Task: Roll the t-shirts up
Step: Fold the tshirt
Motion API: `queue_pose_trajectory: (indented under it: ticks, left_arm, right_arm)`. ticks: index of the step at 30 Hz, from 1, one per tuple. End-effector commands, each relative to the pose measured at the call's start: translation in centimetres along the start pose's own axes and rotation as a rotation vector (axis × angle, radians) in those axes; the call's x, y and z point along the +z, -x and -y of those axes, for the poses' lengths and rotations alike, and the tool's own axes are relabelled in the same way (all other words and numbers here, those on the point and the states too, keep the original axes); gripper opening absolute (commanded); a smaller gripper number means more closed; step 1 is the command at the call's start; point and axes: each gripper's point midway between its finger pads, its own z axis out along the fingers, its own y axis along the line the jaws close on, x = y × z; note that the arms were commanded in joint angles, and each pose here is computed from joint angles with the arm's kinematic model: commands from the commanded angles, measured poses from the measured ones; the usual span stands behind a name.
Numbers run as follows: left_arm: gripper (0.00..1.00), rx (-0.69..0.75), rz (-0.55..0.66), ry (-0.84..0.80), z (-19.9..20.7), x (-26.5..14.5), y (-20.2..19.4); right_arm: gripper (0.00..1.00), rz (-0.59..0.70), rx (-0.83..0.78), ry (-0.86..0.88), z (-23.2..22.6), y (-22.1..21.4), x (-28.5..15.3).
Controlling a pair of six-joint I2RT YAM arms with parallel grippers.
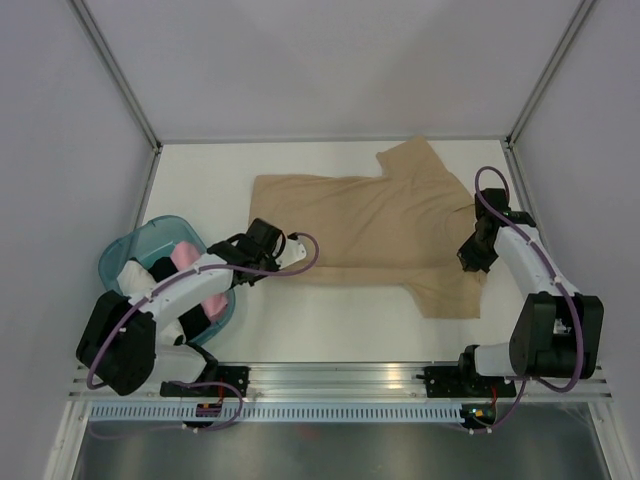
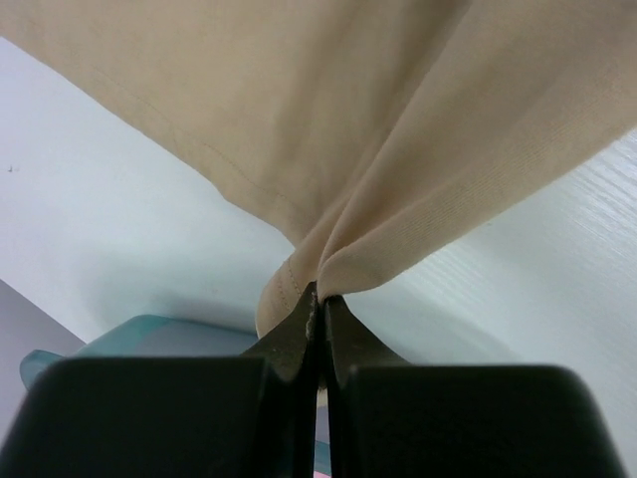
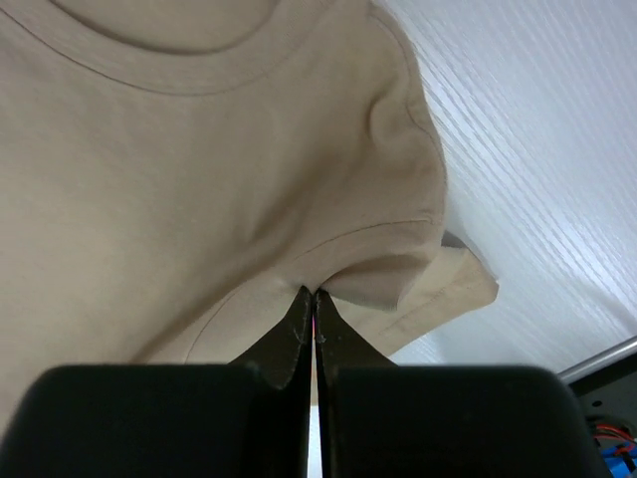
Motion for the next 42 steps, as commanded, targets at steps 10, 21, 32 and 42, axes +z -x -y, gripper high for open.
queue_pose_trajectory:
  ticks: [10,21,32,42]
  left_arm:
    - [0.02,-0.107,0.013,-0.016,-4.0,2.4,2.0]
    - [0.03,-0.164,-0.037,-0.026,-5.6,6.3,2.7]
    - [0.28,-0.279,0.004,0.046,-7.7,9.4,2.6]
    - [0.53,-0.324,0.030,0.099,-9.3,8.5,2.8]
  right_arm:
    - [0.01,0.056,-0.033,0.042,-6.0,6.4,1.8]
    - [0.00,0.051,-0.066,0.028,-8.6,8.8,4.7]
    - [0.15,0.061,-0.096,0.028,-10.0,10.1,6.5]
    - [0.60,0.147,-0.185,-0.095,-6.2,11.7,2.1]
